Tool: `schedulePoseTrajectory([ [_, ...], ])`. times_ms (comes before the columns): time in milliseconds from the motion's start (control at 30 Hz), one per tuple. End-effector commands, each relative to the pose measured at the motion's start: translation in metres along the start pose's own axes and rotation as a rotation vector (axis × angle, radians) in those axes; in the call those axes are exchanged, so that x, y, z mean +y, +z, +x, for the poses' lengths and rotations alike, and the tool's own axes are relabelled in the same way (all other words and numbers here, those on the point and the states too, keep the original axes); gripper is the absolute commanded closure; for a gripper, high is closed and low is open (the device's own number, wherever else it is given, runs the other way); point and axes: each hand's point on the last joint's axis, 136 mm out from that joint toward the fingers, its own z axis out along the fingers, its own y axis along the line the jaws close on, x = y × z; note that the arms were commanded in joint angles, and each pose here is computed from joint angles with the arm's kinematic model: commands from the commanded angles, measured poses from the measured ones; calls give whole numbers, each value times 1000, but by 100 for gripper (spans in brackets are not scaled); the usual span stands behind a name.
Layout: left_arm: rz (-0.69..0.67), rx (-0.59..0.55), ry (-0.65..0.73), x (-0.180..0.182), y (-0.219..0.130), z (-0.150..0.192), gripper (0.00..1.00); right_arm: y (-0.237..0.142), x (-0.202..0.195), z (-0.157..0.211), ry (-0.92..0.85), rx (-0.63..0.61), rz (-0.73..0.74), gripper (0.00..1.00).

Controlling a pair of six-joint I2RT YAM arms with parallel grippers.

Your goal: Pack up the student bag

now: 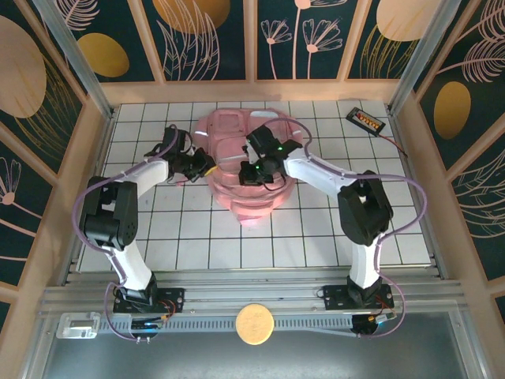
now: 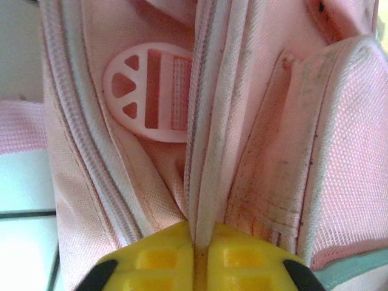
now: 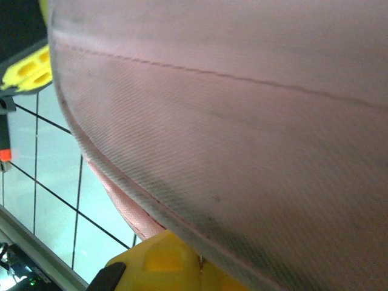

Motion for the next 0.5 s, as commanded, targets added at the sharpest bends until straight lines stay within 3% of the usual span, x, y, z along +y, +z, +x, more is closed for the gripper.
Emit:
schedulePoseTrajectory([
  [0,-5,-43,59,-8,-11,-14,68,1,23,5,9,50,-58,100],
  [167,34,-82,16,-11,-35,0,46,-1,14,-2,44,38,-55,100],
  [467,244,-119,-206,-20,-61,30,45,-5,16,-12,48,22,-86,100],
])
